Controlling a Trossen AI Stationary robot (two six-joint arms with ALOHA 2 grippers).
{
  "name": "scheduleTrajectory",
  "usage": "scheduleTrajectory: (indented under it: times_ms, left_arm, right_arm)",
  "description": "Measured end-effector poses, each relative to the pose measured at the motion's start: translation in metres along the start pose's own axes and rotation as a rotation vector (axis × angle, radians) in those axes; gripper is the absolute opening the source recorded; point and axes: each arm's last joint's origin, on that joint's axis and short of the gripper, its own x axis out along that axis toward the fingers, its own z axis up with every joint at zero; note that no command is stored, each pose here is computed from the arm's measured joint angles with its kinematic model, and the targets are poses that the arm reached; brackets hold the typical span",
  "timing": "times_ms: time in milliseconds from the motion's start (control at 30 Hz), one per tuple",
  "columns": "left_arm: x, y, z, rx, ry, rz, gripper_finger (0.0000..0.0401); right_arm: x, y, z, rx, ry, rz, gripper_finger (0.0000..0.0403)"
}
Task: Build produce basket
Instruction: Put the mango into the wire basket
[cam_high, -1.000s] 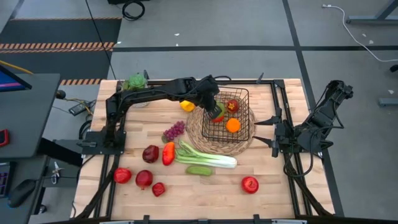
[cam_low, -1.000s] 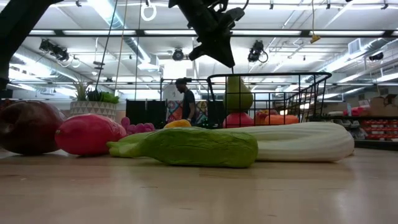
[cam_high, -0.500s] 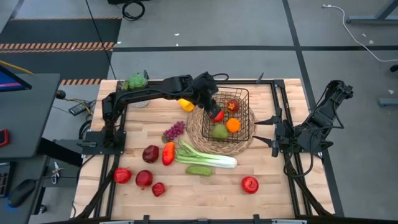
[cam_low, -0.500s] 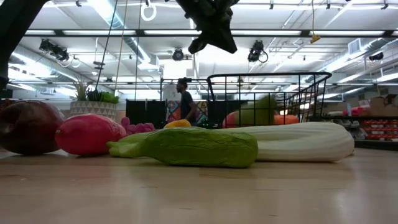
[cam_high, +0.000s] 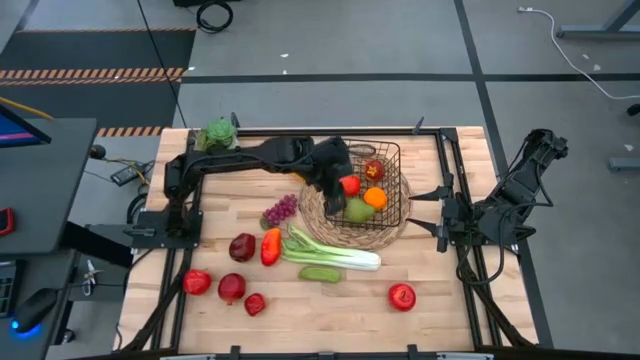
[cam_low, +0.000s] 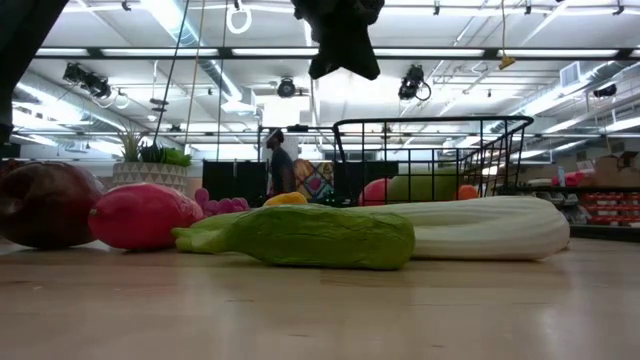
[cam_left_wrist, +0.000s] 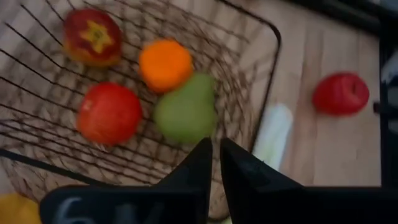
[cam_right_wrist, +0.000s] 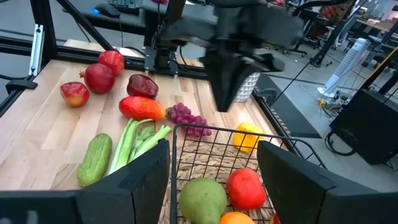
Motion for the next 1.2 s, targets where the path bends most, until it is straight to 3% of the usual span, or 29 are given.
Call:
scheduleTrajectory:
  times_ms: [167, 300, 433, 633, 800, 1067, 1200]
  left_arm:
    - [0.002, -0.018, -0.012, 0.103, 0.084, 0.026, 0.0031]
    - [0.007, -0.029, -0.026, 0.215, 0.135, 0.204, 0.0028]
    - [0.029, -0.024, -0.051, 0.291, 0.244, 0.325, 0.0029]
    - [0.041, -0.006, -0.078, 0.258, 0.324, 0.362, 0.0021]
    - [0.025, -0.004, -0.093, 0.235, 0.265, 0.355, 0.0024]
    - [0.002, 0.008, -0.139, 0.128, 0.232, 0.369, 0.0019]
    - [-0.004, 0.006, -0.161, 0.053, 0.279, 0.296, 0.0025]
  right_arm:
    - [0.000, 0.000, 0.000, 0.003, 0.000, 0.000, 0.0247]
    - [0.000, 0.000, 0.000, 0.006, 0.000, 0.000, 0.0247]
    - [0.000, 0.000, 0.000, 0.011, 0.000, 0.003, 0.0247]
    - [0.000, 0.000, 0.000, 0.011, 0.001, 0.005, 0.0247]
    - [0.000, 0.000, 0.000, 0.010, 0.001, 0.008, 0.0247]
    - [0.000, 0.000, 0.000, -0.006, -0.002, 0.005, 0.0247]
    - [0.000, 0.000, 0.004, -0.039, -0.026, -0.014, 0.0247]
